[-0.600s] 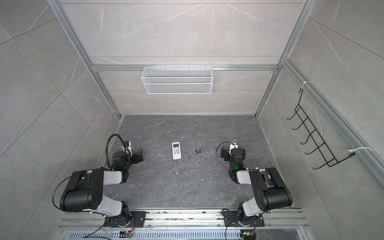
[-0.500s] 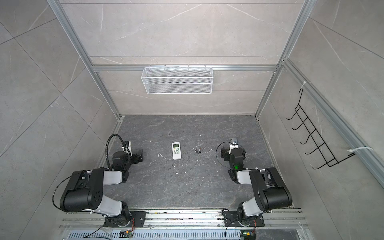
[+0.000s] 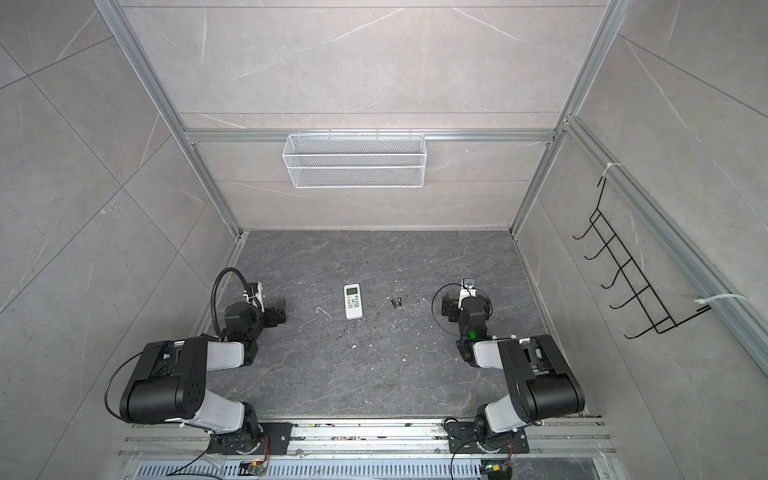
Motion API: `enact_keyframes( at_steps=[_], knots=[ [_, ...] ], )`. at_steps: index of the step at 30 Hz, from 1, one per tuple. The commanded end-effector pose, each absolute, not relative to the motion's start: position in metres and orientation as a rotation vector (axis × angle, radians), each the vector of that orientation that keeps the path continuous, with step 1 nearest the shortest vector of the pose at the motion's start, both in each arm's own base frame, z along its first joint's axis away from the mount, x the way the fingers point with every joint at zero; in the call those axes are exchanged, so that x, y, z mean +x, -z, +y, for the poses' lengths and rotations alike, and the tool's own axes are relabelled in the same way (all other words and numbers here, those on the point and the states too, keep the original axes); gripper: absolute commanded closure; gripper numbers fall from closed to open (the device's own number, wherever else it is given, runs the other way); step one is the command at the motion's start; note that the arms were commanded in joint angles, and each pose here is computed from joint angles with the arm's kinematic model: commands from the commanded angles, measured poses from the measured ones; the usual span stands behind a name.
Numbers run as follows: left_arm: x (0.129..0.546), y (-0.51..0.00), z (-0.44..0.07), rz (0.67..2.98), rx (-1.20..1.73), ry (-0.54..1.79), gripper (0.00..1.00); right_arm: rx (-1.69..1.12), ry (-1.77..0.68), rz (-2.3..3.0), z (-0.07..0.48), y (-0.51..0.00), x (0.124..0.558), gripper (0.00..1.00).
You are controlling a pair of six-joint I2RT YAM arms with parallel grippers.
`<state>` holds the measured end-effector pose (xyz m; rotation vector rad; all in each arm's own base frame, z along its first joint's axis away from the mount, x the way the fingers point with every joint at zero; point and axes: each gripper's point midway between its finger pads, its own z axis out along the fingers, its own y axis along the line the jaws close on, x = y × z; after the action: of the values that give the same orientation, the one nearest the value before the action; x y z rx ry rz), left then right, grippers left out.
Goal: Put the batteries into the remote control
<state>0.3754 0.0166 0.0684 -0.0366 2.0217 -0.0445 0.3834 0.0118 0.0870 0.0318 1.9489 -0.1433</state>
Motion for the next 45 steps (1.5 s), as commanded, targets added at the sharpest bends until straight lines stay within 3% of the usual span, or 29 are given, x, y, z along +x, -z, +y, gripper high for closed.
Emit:
enact_keyframes(
  at_steps=[1,25,30,36,40,43,45],
  knots=[
    [0.385,-0.086,0.016,1.964,-0.014,0.041,0.0,0.047,0.127,1.924,0.013,-0.098,0.388,0.01],
    [0.38,-0.107,0.003,1.986,0.038,-0.022,0.0,0.068,0.149,1.897,0.008,-0.106,0.385,0.01],
    [0.377,-0.164,-0.016,1.936,0.033,-0.065,0.0,0.082,0.15,1.878,0.006,-0.168,0.38,0.01],
    [0.367,-0.202,0.013,1.972,-0.511,0.02,0.0,-0.006,-0.007,1.872,0.032,-0.256,0.38,0.01],
    [0.375,-0.186,-0.005,2.123,-0.467,0.093,0.0,0.238,-0.096,1.88,0.022,-0.28,0.38,0.01],
    [0.379,-0.173,-0.016,2.147,-0.463,0.163,0.0,0.668,0.069,2.008,-0.023,-0.261,0.356,0.01],
    [0.376,-0.171,-0.015,2.136,-0.487,0.181,0.0,0.666,0.115,2.059,-0.027,-0.258,0.354,0.01]
  ],
)
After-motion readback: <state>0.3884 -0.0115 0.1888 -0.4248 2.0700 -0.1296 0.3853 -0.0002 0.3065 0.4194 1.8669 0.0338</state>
